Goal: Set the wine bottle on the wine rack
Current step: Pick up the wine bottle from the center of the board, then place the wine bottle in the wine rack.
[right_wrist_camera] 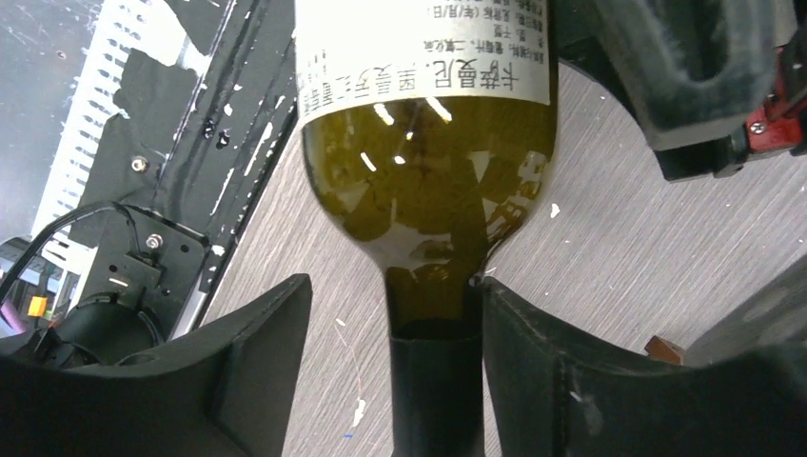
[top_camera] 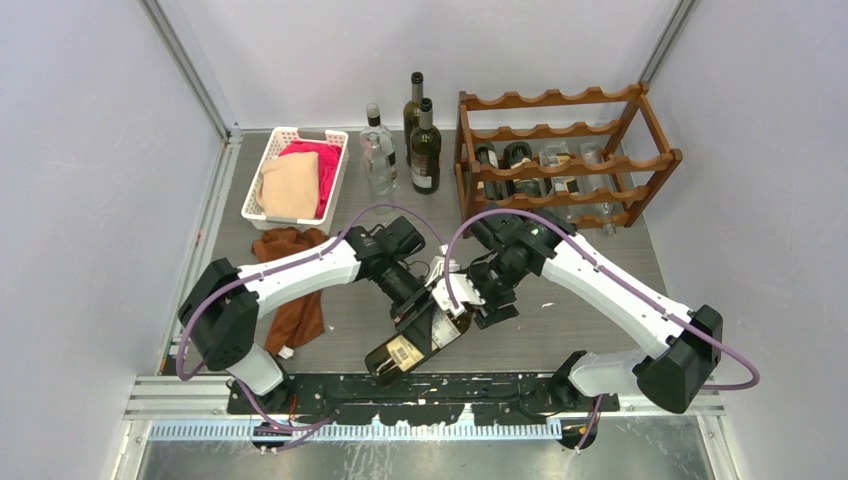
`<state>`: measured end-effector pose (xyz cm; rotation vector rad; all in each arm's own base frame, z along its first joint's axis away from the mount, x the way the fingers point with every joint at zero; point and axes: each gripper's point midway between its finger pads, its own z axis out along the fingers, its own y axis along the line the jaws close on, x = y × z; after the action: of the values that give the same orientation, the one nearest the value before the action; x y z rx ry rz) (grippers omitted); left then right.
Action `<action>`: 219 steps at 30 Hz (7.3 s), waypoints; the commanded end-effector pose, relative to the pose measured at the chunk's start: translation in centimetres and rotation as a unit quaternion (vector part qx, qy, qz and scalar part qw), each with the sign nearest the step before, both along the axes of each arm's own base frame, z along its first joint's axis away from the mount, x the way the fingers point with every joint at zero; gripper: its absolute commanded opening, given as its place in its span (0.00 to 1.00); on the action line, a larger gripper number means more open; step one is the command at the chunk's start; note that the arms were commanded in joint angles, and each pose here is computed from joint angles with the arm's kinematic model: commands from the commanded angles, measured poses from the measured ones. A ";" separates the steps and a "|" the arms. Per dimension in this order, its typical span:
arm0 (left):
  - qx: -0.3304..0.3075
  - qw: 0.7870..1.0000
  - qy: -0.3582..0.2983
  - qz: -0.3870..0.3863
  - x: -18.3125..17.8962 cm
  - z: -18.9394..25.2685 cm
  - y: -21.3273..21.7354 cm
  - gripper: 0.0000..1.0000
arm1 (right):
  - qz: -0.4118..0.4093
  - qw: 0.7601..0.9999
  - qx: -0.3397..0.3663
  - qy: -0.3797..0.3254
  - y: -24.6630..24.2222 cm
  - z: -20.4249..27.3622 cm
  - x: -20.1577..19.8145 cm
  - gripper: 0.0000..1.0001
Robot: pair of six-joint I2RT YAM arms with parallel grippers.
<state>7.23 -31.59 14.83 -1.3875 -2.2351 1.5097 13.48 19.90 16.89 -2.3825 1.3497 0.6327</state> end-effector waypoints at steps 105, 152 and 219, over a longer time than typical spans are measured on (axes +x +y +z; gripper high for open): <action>0.029 0.774 -0.505 0.381 13.7 5.2 15.8 0.96 | -0.691 0.689 0.183 0.121 -16.6 8.5 7.2 0.01; 0.065 0.775 -0.504 0.374 14.5 3.6 16.1 0.96 | -0.734 0.583 0.338 0.086 -11.5 6.9 18.9 0.01; 0.119 0.774 -0.502 0.367 15.3 1.6 16.9 0.96 | -0.760 0.495 0.417 -0.068 -6.0 9.1 29.1 0.12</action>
<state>21.99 -14.56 15.50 -1.4718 -3.7480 0.4116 38.70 13.44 16.20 -0.0475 2.0853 0.2603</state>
